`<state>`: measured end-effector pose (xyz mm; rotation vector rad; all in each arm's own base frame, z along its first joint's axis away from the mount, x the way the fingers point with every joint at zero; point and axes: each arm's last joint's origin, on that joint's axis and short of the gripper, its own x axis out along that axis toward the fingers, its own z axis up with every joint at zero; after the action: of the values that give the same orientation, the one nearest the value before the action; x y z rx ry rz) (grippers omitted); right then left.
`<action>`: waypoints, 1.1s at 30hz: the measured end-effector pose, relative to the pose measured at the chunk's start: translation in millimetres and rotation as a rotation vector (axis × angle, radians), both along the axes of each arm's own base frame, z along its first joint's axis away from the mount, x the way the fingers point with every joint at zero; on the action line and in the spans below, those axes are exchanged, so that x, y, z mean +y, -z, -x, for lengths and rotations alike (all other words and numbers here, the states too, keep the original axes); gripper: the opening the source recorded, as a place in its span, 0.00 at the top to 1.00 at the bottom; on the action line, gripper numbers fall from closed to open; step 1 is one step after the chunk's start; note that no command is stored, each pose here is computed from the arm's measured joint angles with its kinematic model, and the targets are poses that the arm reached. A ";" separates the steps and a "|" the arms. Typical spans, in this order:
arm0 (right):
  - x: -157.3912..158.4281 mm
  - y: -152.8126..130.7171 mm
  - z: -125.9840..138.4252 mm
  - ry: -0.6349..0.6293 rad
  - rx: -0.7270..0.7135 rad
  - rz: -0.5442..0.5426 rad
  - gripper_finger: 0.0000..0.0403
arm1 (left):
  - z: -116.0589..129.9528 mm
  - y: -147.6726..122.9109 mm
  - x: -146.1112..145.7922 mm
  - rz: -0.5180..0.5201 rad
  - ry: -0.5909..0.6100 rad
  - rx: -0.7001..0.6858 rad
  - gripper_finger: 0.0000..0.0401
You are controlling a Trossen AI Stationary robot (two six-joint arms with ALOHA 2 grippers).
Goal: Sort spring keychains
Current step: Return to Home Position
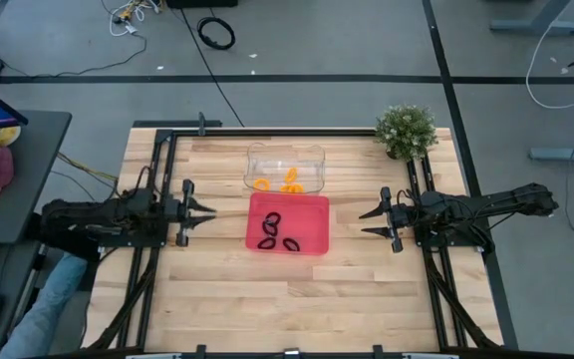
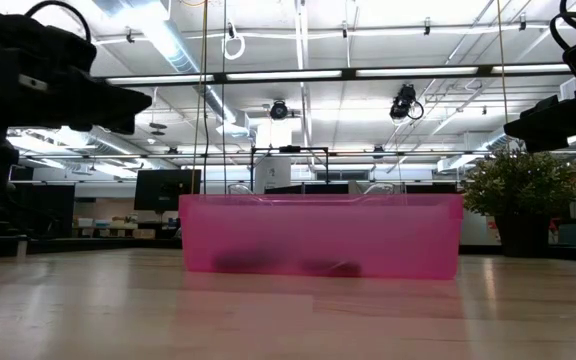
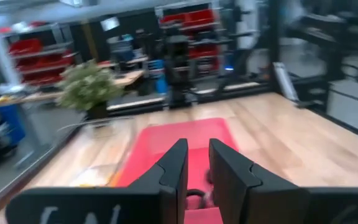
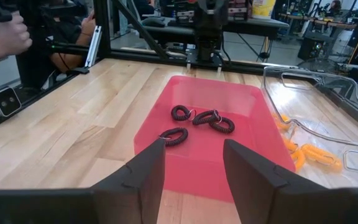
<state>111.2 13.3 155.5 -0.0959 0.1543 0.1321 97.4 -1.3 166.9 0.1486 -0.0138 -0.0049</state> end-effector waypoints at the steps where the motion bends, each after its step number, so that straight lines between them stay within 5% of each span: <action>1: 0.0 0.0 0.0 0.000 0.000 0.000 0.59 | -0.1 0.2 -2.6 -0.017 0.025 0.002 0.83; 33: 0.0 0.0 0.0 0.000 0.000 0.000 0.59 | 0.9 -2.4 -11.6 0.015 0.110 -0.027 0.83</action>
<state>111.2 13.3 155.5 -0.0963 0.1547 0.1319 96.4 -12.9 169.3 0.1331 -0.0493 -0.1121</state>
